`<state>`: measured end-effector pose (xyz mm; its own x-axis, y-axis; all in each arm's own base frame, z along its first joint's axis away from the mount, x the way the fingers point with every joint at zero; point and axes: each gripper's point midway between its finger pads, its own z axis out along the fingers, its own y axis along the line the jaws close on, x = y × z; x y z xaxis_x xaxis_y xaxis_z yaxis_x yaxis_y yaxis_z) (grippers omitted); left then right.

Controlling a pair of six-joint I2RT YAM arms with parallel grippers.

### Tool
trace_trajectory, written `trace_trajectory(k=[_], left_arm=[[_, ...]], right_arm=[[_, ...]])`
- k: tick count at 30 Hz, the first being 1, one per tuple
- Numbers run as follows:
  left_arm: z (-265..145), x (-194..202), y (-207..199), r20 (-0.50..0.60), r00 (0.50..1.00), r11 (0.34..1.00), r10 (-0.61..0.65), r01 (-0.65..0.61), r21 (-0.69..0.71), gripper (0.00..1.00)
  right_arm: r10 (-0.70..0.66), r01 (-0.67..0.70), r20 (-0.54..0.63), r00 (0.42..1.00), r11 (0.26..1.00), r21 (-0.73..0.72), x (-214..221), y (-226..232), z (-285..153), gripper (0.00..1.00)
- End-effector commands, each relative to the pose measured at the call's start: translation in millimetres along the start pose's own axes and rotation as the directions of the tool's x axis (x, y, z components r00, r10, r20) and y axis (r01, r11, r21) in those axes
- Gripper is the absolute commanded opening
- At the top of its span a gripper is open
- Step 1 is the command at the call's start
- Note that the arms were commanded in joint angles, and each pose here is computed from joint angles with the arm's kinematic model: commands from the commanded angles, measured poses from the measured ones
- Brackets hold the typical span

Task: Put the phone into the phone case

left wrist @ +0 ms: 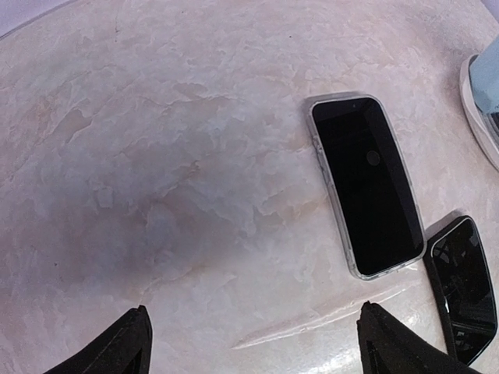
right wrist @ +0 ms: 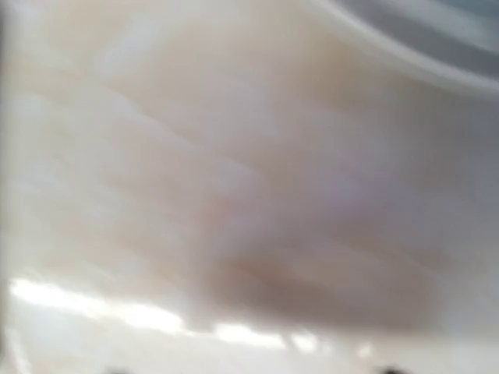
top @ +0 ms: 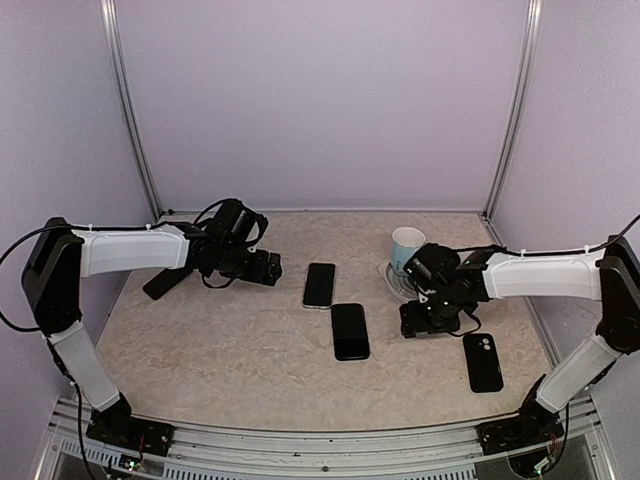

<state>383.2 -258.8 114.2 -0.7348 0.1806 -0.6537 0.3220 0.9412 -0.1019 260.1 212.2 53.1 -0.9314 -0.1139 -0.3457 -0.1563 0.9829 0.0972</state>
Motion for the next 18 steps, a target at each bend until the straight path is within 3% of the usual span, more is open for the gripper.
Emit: trace_trajectory(k=[1, 4, 8, 14, 16, 18], left_arm=[[5.5, 0.0, 14.3, -0.027, 1.0, 0.999, 0.002, -0.003, -0.044, 0.93], [8.9, -2.0, 17.3, -0.029, 1.0, 0.998, 0.008, -0.01, -0.065, 0.99], [9.0, -5.6, 23.1, -0.023, 1.0, 0.996, 0.01, -0.012, -0.089, 0.99], [7.4, -2.8, 28.6, -0.026, 1.0, 0.994, 0.014, -0.017, -0.106, 0.99], [6.9, -3.7, 28.4, -0.021, 1.0, 0.994, 0.016, -0.018, -0.105, 0.99], [7.6, -3.0, 28.0, -0.025, 1.0, 0.994, 0.016, -0.019, -0.103, 0.99]], right_arm=[[0.132, -0.113, -0.064, 0.989, 0.963, 0.243, 48.7, -63.8, -17.9, 0.99], [0.201, -0.185, -0.041, 0.979, 0.951, 0.248, 58.5, -75.4, -26.1, 0.99], [0.258, -0.247, -0.036, 0.965, 0.951, 0.184, 60.4, -78.1, -26.1, 0.99], [0.336, -0.313, -0.036, 0.941, 0.907, 0.281, 70.6, -107.2, -23.3, 0.99], [0.324, -0.305, -0.048, 0.945, 0.923, 0.235, 70.4, -100.9, -15.3, 0.92], [0.327, -0.306, -0.093, 0.94, 0.933, 0.189, 78.4, -96.2, -2.8, 0.74]])
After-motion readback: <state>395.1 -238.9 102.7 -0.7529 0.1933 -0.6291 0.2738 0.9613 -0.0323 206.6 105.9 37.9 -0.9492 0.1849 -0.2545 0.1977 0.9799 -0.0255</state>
